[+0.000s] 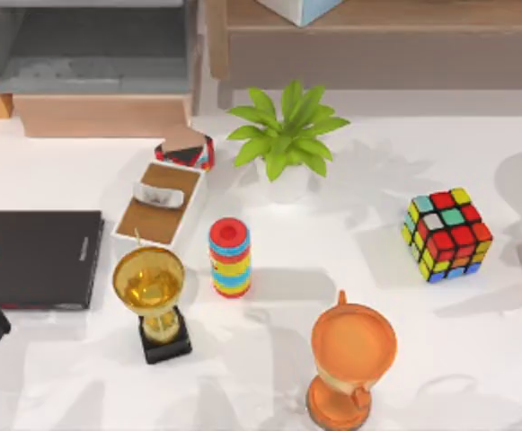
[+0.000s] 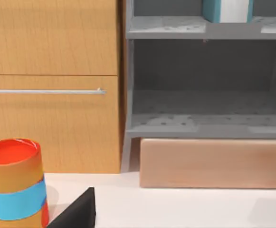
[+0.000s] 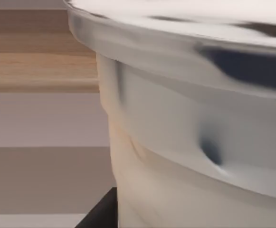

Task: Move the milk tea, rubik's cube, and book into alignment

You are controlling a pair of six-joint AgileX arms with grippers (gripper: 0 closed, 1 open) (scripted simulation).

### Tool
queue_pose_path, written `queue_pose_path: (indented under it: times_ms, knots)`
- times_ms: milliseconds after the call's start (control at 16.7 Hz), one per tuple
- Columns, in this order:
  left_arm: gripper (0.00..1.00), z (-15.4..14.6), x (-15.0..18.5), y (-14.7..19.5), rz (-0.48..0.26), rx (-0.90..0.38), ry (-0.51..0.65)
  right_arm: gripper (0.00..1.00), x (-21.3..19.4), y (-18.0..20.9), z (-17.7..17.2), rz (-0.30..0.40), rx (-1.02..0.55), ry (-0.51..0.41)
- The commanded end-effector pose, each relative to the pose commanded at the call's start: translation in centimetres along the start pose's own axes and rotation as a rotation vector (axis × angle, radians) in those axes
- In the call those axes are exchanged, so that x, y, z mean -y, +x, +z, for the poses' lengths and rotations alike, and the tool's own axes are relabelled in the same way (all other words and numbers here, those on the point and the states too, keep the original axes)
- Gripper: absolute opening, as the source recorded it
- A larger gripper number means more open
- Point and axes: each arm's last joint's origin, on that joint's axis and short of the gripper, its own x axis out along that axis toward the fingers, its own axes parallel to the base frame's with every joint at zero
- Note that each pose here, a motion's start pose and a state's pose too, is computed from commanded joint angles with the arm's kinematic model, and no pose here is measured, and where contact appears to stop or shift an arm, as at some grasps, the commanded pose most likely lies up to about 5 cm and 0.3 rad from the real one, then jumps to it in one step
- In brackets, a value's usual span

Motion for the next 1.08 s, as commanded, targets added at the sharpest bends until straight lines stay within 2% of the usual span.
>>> queue_pose_path:
  times_ms: [180, 600, 840, 1080]
  knots:
    - [1.0, 0.0, 0.0, 0.0, 0.0, 0.0, 0.0, 0.0, -0.1, 0.2, -0.1, 0.003, 0.005, -0.001]
    - [1.0, 0.0, 0.0, 0.0, 0.0, 0.0, 0.0, 0.0, 0.0, 0.1, -2.9, 0.0, 0.001, 0.0]
    - [1.0, 0.0, 0.0, 0.0, 0.0, 0.0, 0.0, 0.0, 0.0, 0.1, -3.0, 0.0, 0.0, 0.0]
    - [1.0, 0.0, 0.0, 0.0, 0.0, 0.0, 0.0, 0.3, 0.0, 0.1, -3.0, 0.0, 0.0, 0.0]
